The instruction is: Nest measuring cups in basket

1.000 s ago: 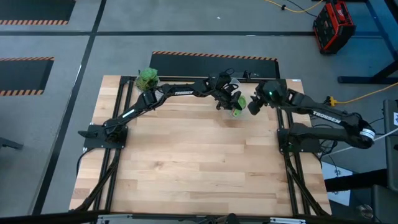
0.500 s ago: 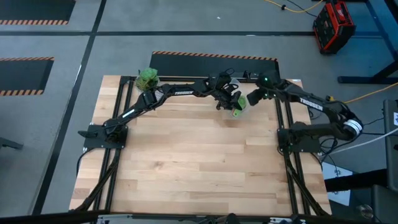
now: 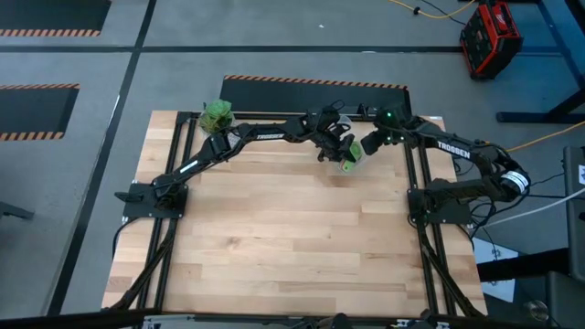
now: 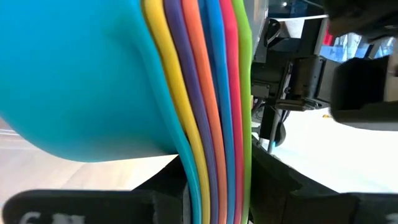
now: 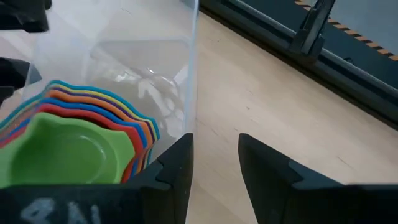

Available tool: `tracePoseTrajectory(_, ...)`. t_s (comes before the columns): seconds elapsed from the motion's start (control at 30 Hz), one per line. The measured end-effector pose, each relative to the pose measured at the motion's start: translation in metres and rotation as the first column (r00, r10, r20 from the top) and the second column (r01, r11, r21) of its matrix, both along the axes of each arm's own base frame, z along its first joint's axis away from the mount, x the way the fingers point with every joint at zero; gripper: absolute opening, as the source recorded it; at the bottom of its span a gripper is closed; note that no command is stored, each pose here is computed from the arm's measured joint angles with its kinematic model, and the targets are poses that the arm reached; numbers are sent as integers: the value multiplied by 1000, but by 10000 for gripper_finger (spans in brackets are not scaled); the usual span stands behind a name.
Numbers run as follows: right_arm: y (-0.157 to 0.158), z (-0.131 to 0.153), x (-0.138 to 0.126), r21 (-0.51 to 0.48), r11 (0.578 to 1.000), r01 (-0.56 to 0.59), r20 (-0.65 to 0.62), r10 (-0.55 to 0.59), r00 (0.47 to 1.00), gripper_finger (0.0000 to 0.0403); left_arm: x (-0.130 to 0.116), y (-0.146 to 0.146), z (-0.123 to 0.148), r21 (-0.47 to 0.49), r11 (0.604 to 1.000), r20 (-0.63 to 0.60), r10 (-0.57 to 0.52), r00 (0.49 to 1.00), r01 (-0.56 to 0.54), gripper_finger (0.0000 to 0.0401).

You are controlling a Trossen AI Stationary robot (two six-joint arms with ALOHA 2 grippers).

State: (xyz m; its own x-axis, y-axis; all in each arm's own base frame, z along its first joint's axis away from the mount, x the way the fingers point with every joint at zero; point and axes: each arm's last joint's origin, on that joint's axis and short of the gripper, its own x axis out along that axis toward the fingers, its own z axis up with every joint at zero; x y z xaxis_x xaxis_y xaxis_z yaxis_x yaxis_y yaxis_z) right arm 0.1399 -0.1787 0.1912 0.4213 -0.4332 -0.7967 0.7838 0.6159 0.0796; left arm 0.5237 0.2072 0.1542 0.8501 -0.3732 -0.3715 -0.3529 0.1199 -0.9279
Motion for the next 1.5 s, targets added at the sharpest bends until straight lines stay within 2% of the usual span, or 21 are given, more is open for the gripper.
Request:
tracePoseTrajectory(0.3,-10,28,6,-52,998,-19,30,20,999,133,0,0,0,7,1000,5,3,1000,-3,105)
tracePoseTrajectory(0.7,-11,11,8,44,999,-24,-35,25,999,133,0,0,0,5,1000,4,2,1000,-2,105)
tracePoseTrajectory(0.87,-12,7,11,82,993,-80,-10,81,997,133,0,0,0,5,1000,4,2,1000,-2,105)
tracePoseTrajectory(1.17,-15,0,11,82,996,-45,-60,50,997,131,0,0,0,4,1000,3,1,1000,-1,105)
tracePoseTrajectory(1.3,-15,-3,12,105,993,-48,-67,55,996,108,0,0,0,4,1000,3,1,1000,-1,105)
tracePoseTrajectory(1.5,-15,-4,11,113,992,-47,-70,55,996,36,0,0,0,23,1000,11,-6,1000,6,106)
